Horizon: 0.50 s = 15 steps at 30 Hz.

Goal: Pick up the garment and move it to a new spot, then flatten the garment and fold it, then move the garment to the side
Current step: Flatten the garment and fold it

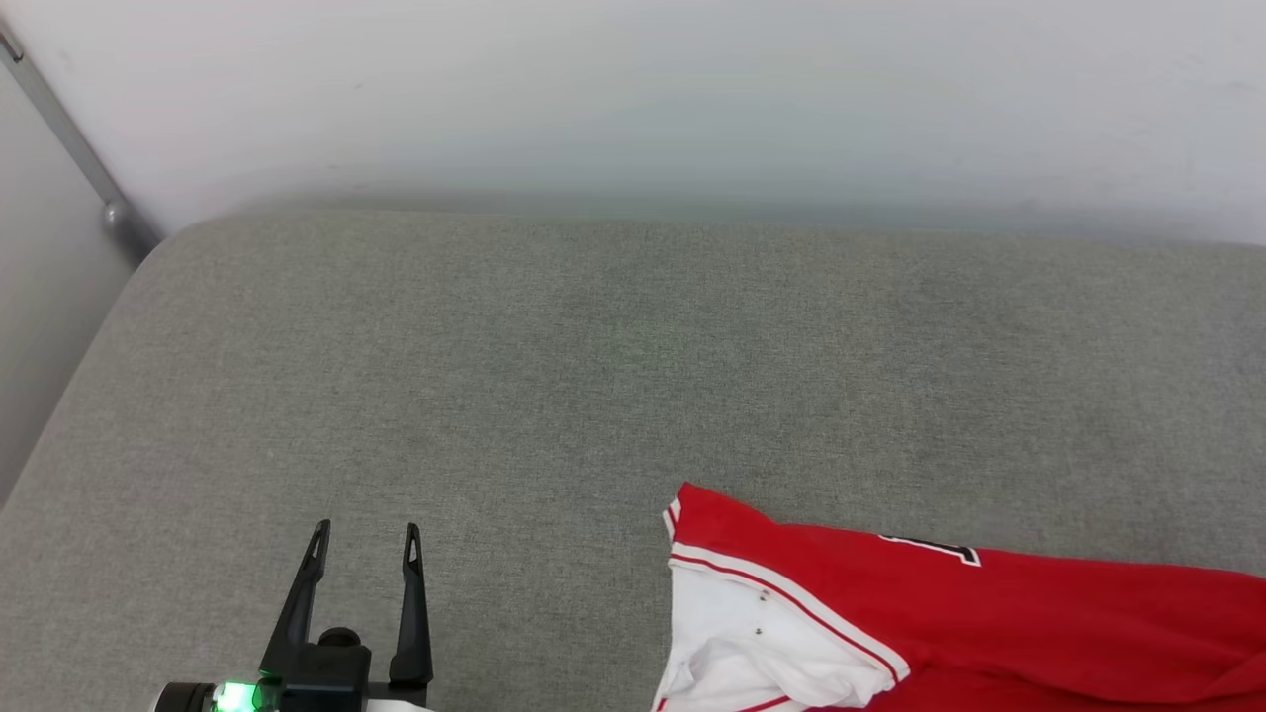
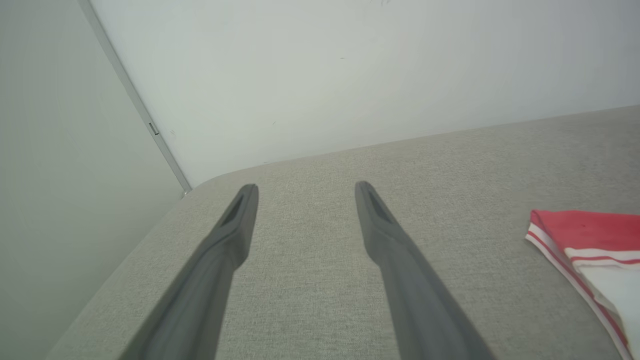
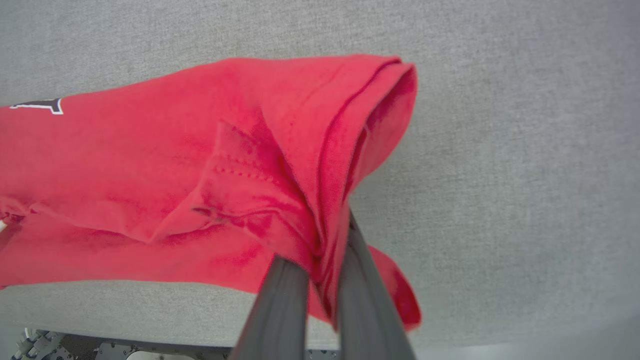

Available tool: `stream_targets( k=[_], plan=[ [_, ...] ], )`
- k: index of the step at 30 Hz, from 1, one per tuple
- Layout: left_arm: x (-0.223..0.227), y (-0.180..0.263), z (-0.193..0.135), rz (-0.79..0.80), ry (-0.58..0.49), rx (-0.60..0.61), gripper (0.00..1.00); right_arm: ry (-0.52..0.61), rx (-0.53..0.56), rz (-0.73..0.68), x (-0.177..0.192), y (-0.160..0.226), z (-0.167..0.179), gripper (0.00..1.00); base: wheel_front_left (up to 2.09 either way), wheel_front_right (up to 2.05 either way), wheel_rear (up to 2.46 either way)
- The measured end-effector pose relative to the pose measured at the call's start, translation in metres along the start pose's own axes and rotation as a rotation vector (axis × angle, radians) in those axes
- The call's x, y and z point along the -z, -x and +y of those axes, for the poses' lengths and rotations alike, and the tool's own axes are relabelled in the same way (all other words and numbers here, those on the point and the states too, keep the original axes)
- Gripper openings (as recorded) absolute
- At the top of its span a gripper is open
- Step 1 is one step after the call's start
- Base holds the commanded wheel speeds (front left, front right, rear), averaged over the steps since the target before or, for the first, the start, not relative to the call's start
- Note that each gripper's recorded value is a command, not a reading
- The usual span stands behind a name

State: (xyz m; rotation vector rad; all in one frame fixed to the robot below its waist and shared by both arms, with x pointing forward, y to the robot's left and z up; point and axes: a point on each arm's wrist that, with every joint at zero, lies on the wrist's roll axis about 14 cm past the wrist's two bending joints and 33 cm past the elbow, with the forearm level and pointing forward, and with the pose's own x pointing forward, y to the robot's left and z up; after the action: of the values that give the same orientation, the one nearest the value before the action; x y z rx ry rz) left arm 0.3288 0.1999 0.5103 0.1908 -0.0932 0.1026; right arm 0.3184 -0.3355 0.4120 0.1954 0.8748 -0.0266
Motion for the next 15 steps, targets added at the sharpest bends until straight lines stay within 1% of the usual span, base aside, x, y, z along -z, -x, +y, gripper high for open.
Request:
stream_targets(
  k=[3,6,10,15],
  plan=[
    [-0.001,0.0,-0.001,-0.003,0.002,0.003,1.0,0.008,0.019,0.004,-0.003,0.004,-0.006,0.0,0.0,0.0,0.0],
    [-0.001,0.001,-0.002,-0.001,0.004,0.007,1.0,0.037,-0.012,-0.017,-0.01,0.008,0.005,0.0,0.0,0.0,0.0],
    [0.0,0.004,-0.003,0.003,0.009,0.009,1.0,0.113,-0.095,-0.026,-0.012,0.014,0.037,0.0,0.0,0.0,0.0],
    [0.002,0.004,-0.005,0.008,0.012,0.018,1.0,0.232,-0.24,-0.059,-0.02,0.026,0.094,0.0,0.0,0.0,0.0]
  ],
)
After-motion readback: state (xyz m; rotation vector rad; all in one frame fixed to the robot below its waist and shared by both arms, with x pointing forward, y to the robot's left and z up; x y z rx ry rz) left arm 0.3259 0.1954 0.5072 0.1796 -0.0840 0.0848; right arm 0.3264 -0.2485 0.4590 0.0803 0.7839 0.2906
